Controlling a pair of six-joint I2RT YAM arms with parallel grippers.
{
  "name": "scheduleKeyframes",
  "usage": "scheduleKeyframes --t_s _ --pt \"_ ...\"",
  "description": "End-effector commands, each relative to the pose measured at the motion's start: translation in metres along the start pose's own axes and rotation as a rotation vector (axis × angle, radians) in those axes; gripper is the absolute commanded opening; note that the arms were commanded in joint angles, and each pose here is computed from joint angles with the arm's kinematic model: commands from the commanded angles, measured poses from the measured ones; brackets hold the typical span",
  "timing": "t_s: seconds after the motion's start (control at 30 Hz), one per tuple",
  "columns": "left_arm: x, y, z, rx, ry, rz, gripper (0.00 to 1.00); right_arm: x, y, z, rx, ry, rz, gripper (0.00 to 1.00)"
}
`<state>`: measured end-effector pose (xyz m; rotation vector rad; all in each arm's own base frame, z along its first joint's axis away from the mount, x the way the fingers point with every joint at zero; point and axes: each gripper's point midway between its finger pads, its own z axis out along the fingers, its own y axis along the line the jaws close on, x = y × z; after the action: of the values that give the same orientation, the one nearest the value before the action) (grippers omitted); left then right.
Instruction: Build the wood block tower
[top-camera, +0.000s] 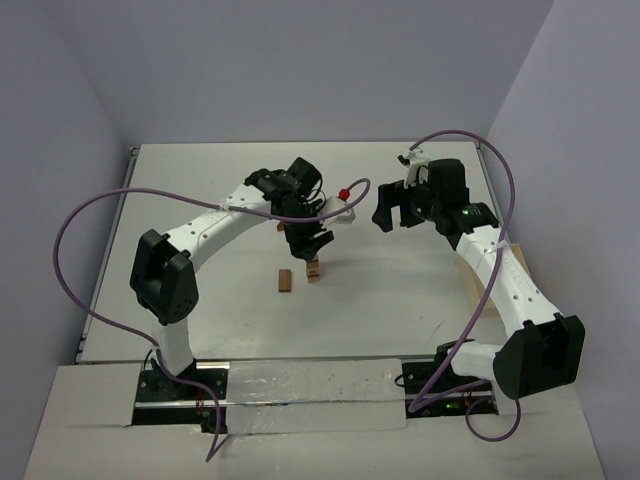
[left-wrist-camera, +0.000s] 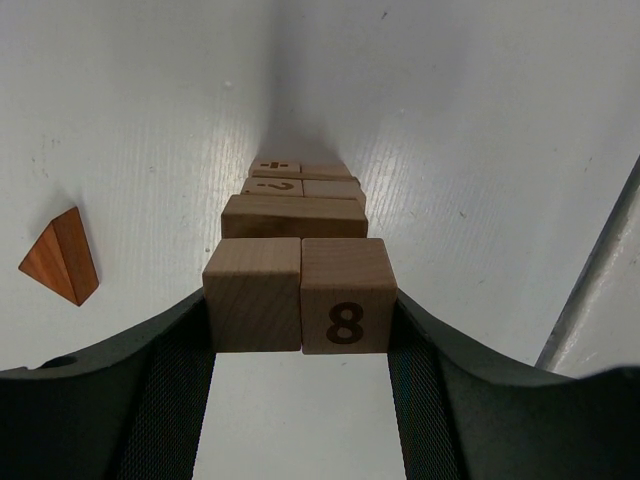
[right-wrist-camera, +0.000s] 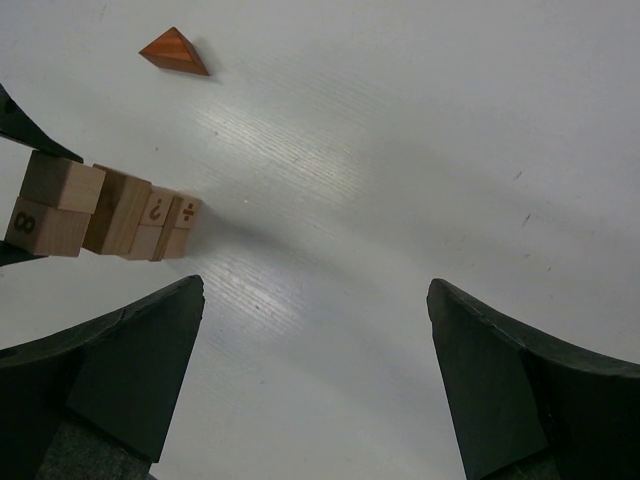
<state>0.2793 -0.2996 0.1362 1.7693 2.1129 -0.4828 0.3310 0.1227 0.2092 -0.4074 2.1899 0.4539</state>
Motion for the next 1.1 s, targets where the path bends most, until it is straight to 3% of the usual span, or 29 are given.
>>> scheduleKeyframes --t_s 0.0,0.53,1.07 --pt "-0.012 0.008 -0.004 -0.036 -0.014 -0.001 0.08 -0.020 0.000 -0.011 0.009 -0.058 -0.024 1.00" --pt "-0.015 0.010 -0.007 -0.029 0.008 0.013 0.16 -0.020 0.001 -0.011 -0.001 -0.057 -0.020 1.00" --pt "-0.010 -0.002 -0.014 0.004 0.121 0.037 0.15 -0.021 0.000 -0.012 -0.004 -0.064 -0.016 1.00"
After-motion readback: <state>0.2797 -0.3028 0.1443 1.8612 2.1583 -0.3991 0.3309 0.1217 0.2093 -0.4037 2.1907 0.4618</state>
